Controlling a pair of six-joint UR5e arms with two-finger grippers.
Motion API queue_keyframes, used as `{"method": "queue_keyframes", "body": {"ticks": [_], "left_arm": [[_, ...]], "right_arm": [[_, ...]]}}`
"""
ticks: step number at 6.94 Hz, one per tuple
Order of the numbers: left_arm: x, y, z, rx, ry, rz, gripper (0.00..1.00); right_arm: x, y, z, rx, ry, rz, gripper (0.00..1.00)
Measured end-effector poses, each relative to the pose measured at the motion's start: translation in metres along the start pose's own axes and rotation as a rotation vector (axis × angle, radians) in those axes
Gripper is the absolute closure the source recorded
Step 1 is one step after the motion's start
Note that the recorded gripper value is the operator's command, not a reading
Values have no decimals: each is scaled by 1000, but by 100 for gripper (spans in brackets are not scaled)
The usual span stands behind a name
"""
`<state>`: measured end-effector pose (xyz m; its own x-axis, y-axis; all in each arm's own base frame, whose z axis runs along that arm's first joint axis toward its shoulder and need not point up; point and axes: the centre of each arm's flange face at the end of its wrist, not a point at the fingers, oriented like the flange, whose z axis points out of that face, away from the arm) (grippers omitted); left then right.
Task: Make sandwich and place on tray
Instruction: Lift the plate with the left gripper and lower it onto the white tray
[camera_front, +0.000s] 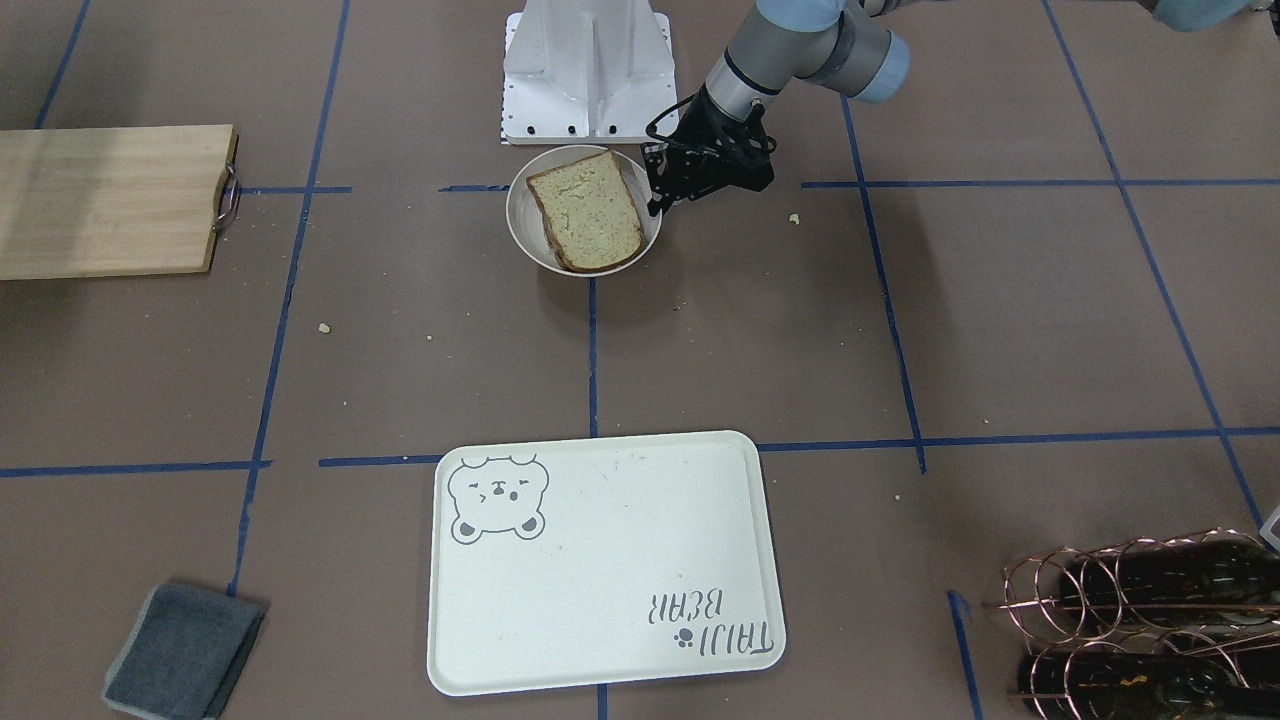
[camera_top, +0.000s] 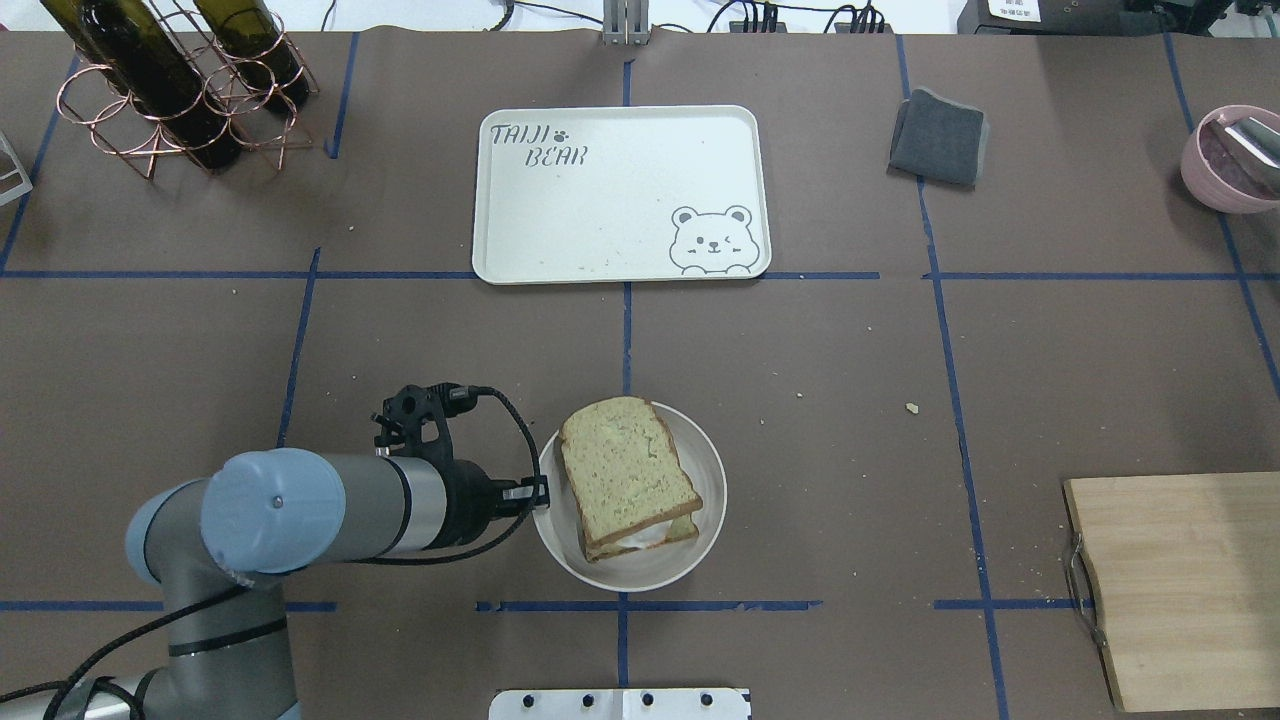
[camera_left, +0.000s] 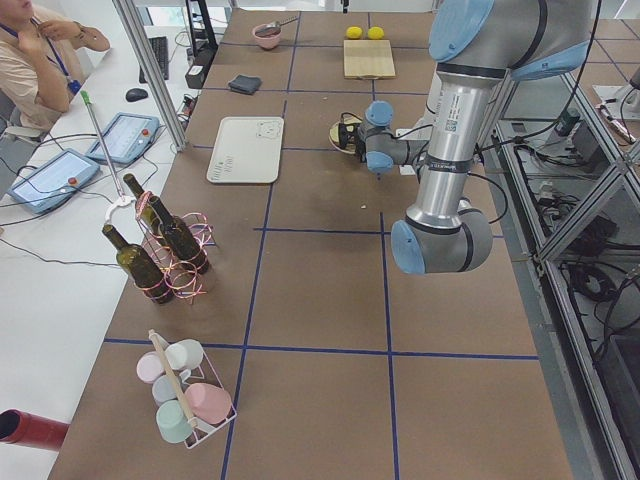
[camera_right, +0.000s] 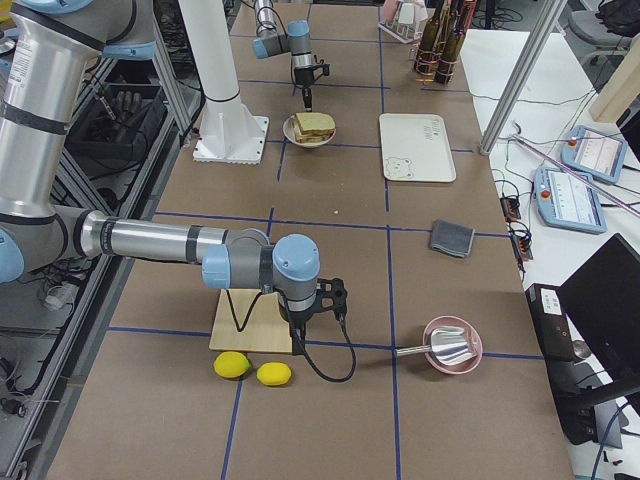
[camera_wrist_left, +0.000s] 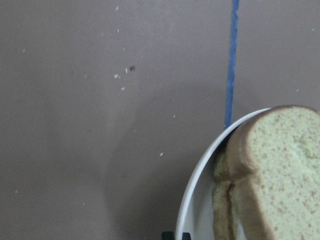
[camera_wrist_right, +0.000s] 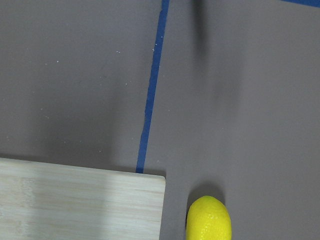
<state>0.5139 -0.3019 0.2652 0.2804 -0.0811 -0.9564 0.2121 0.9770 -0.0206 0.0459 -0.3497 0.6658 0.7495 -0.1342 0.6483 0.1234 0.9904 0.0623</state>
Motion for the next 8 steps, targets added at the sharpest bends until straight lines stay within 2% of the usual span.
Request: {"method": "queue_keyframes", "body": {"ticks": [1,3,5,6,8], "left_arm": [[6,-43,-8,25,4,-20,100],[28,-155,-3,88,-13,-26,100],[51,-267,17,161,-78,0,100],[50,-307,27,180,-109,9,100],[38,-349,59,198,-135,15,100]], "right_arm": [[1,0,1,-2,0,2,0],[2,0,2,-4,0,4,0],[4,0,4,-7,-2,8,0],[5,0,5,-9,-2,10,0],[6,0,7,-12,-2,13,0]]}}
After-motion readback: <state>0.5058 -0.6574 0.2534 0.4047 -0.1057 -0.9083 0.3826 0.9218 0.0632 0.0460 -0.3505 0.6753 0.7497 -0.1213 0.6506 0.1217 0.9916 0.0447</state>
